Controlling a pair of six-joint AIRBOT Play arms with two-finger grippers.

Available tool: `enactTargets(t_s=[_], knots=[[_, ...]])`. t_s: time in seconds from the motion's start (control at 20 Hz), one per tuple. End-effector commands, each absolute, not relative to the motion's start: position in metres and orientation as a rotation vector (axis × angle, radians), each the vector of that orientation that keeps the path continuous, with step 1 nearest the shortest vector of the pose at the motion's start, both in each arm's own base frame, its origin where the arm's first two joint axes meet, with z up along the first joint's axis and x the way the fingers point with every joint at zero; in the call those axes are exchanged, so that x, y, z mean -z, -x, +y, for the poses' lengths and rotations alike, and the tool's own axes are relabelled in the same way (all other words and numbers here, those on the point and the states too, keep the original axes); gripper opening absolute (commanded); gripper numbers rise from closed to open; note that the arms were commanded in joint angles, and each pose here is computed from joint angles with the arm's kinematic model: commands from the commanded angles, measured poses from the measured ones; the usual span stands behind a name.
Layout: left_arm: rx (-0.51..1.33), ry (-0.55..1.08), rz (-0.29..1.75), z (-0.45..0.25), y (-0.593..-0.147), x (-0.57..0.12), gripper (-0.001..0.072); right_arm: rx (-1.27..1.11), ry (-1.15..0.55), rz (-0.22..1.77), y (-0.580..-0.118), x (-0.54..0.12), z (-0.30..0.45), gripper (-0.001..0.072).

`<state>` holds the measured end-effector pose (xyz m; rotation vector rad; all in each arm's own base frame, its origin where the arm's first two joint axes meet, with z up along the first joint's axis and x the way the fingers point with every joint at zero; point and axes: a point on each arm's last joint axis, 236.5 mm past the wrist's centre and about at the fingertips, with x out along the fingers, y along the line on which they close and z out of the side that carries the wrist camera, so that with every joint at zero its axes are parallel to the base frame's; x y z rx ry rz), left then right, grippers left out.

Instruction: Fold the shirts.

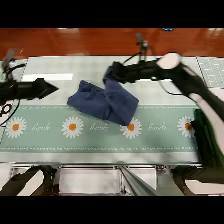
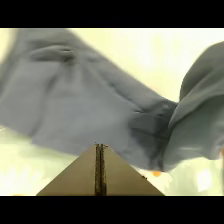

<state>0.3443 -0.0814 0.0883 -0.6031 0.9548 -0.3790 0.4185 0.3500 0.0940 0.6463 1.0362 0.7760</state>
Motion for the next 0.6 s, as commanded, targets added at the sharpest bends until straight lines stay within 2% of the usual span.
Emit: enactTargets(t_s=[0.0, 0.2, 0.25, 0.3, 0.35, 0.55], knots=[[0.305, 0.637, 0.939, -0.059, -0.323, -0.073, 0.002, -0.837, -0.7, 1.111, -0.43, -0.057, 0.412, 0.0029], [0.29, 0.652, 0.953, -0.062, -0.326, -0.057, 0.0021, -0.879, -0.785, 1.166, -0.433, -0.031, 0.458, 0.0029], [0.291, 0.652, 0.958, -0.063, -0.328, -0.054, 0.0021, -0.884, -0.79, 1.169, -0.433, -0.025, 0.468, 0.0056], [0.293, 0.651, 0.962, -0.065, -0.329, -0.052, 0.0021, -0.891, -0.803, 1.179, -0.431, -0.02, 0.476, 0.026], [0.294, 0.652, 0.969, -0.066, -0.33, -0.049, 0.0021, -0.904, -0.81, 1.192, -0.428, -0.017, 0.482, 0.0424], [0.254, 0.669, 0.956, -0.058, -0.341, -0.042, 0.002, -0.934, -0.764, 1.297, -0.414, -0.019, 0.459, 0.0414]])
